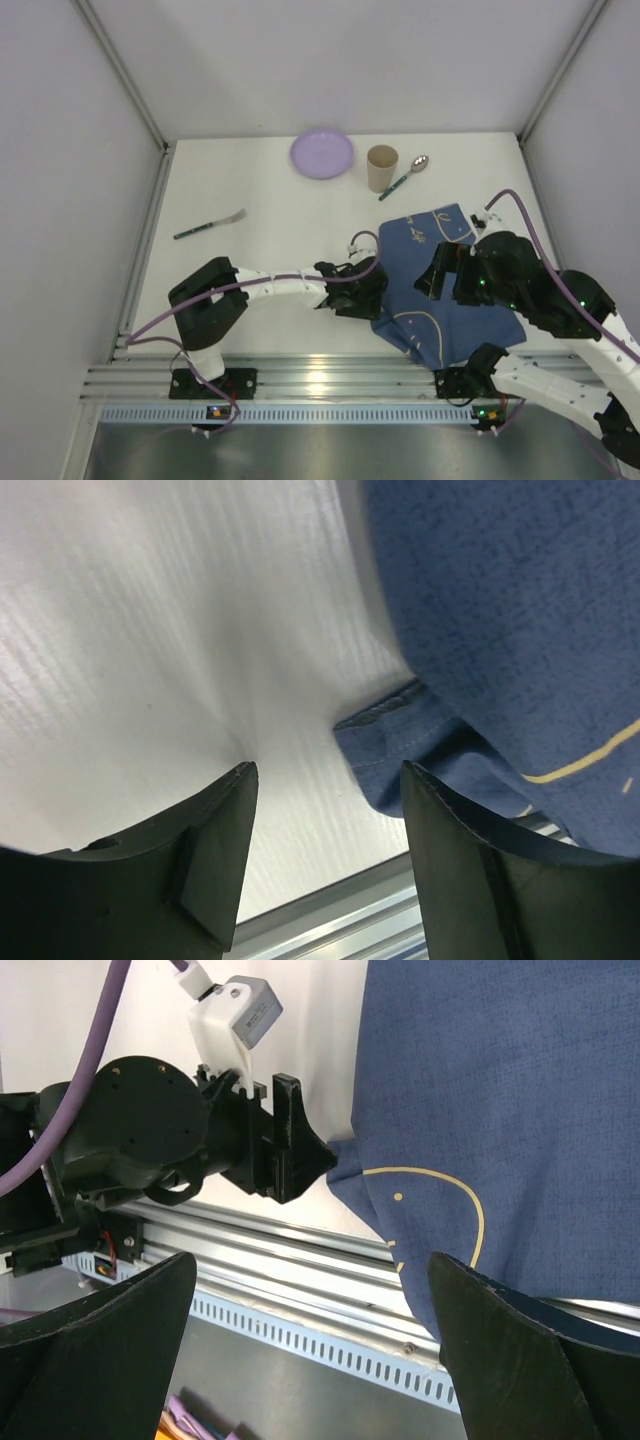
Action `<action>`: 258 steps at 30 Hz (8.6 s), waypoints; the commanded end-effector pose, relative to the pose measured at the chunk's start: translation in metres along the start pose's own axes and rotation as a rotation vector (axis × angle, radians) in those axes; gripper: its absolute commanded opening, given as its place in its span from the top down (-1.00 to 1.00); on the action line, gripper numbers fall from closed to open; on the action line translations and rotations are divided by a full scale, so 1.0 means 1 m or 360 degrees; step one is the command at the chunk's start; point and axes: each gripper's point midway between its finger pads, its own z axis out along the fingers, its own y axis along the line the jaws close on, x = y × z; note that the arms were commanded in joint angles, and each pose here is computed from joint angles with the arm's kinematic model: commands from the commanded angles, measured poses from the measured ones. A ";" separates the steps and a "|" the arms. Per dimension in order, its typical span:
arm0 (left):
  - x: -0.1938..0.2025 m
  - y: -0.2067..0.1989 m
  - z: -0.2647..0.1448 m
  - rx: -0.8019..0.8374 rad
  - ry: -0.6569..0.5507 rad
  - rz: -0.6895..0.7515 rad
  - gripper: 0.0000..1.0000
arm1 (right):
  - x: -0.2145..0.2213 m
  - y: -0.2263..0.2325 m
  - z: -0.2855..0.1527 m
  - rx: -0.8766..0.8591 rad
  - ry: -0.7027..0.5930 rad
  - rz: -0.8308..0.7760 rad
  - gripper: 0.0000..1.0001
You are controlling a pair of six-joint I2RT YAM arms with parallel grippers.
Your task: Set the dinner table for one person
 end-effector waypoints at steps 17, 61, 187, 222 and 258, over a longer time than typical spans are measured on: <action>0.046 -0.029 0.054 0.0103 0.0358 0.0075 0.87 | 0.009 -0.019 0.011 0.0086 -0.0012 -0.0027 -1.00; 0.038 0.136 -0.107 -0.0362 -0.0111 -0.0468 1.00 | 0.133 -0.121 0.167 0.0740 0.0737 0.0221 -0.47; -0.059 0.215 -0.124 -0.0410 -0.0113 -0.0768 -0.72 | -0.134 -0.036 0.169 0.0128 -0.0045 -0.0029 1.00; -0.097 0.228 -0.083 -0.0515 -0.0092 -0.0665 -0.71 | 0.013 -0.087 0.225 0.0022 0.0371 0.0196 1.00; -0.220 0.331 -0.137 -0.0933 -0.0392 -0.0194 -0.96 | 0.006 -0.093 0.171 0.0333 0.0471 0.0250 0.29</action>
